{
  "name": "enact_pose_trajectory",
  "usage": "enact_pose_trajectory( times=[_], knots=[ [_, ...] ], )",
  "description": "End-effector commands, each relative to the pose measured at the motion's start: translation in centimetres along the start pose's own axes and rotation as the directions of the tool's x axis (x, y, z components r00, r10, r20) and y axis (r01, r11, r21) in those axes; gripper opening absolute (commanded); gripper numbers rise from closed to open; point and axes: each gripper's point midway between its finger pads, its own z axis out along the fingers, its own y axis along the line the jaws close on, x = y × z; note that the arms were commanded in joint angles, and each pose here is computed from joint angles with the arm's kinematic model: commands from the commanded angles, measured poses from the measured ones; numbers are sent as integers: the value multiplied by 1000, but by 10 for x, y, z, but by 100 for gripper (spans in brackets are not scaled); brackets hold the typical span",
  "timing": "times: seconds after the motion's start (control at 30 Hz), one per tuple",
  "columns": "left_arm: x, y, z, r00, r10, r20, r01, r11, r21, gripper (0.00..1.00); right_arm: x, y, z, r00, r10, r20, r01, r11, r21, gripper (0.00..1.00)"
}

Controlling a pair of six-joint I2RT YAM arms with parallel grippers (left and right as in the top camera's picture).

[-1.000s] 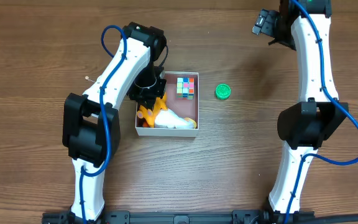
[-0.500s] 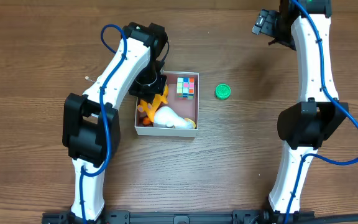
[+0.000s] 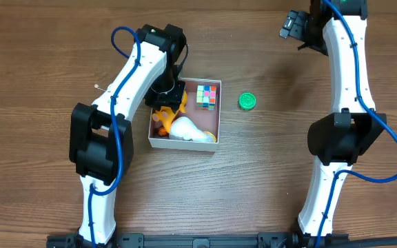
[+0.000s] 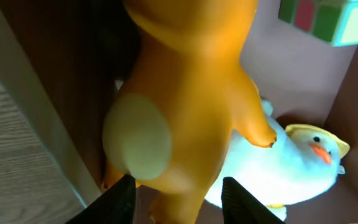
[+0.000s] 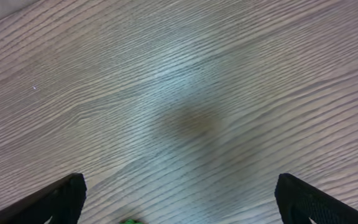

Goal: Pack container
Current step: 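Open the left gripper to release the dinosaur and raise it, then move the left gripper left to the pig-face rattle drum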

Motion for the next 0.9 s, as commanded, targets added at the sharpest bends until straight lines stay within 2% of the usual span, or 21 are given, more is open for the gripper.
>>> enact_pose_trajectory(
  times=[0.0, 0.1, 0.23, 0.3, 0.33, 0.4, 0.43, 0.47, 0.57, 0.67, 0.8, 0.87],
  knots=[
    [0, -1, -2, 1000, 8, 5, -8, 1000, -3, 46, -10, -1, -13, 999, 13, 48, -13, 1000, -5, 100],
    [-8, -4, -15, 999, 18, 50, -19, 1000, 7, 46, -10, -1, -13, 999, 13, 48, -13, 1000, -5, 100],
    [-36, -16, -65, 972, 77, 223, -85, 996, 29, 49, -10, -1, -13, 999, 13, 48, -13, 1000, -5, 100],
    [-48, -21, -97, 941, 107, 321, -122, 992, 29, 58, -10, -1, -13, 999, 13, 48, -13, 1000, -5, 100],
    [-51, -20, -110, 925, 127, 358, -139, 990, 7, 68, -10, -1, -13, 999, 13, 48, -13, 1000, -5, 100],
    [-55, 5, -127, 910, 124, 397, -83, 989, -119, 96, -10, -1, -13, 999, 13, 48, -13, 1000, -5, 100],
    [-55, 16, -130, 909, 120, 399, -56, 984, -168, 100, -11, -1, -13, 999, 13, 48, -13, 1000, -5, 100],
    [-53, 42, -133, 916, 97, 390, 7, 966, -258, 100, -10, -1, -13, 999, 13, 48, -13, 1000, -5, 100],
    [-43, 107, -141, 910, -90, 405, 241, 909, -341, 100, -10, -1, -13, 999, 13, 48, -13, 1000, -5, 100],
    [-35, 150, -135, 891, -262, 370, 351, 915, -197, 100, -10, -1, -13, 999, 13, 48, -13, 1000, -5, 100],
    [-19, 179, -126, 865, -423, 271, 434, 901, 18, 100, -10, -1, -13, 999, 13, 47, -13, 1000, -5, 100],
    [-12, 192, -112, 862, -453, 228, 465, 886, 1, 100, -11, -1, -13, 999, 13, 48, -13, 1000, -5, 100]
  ],
)
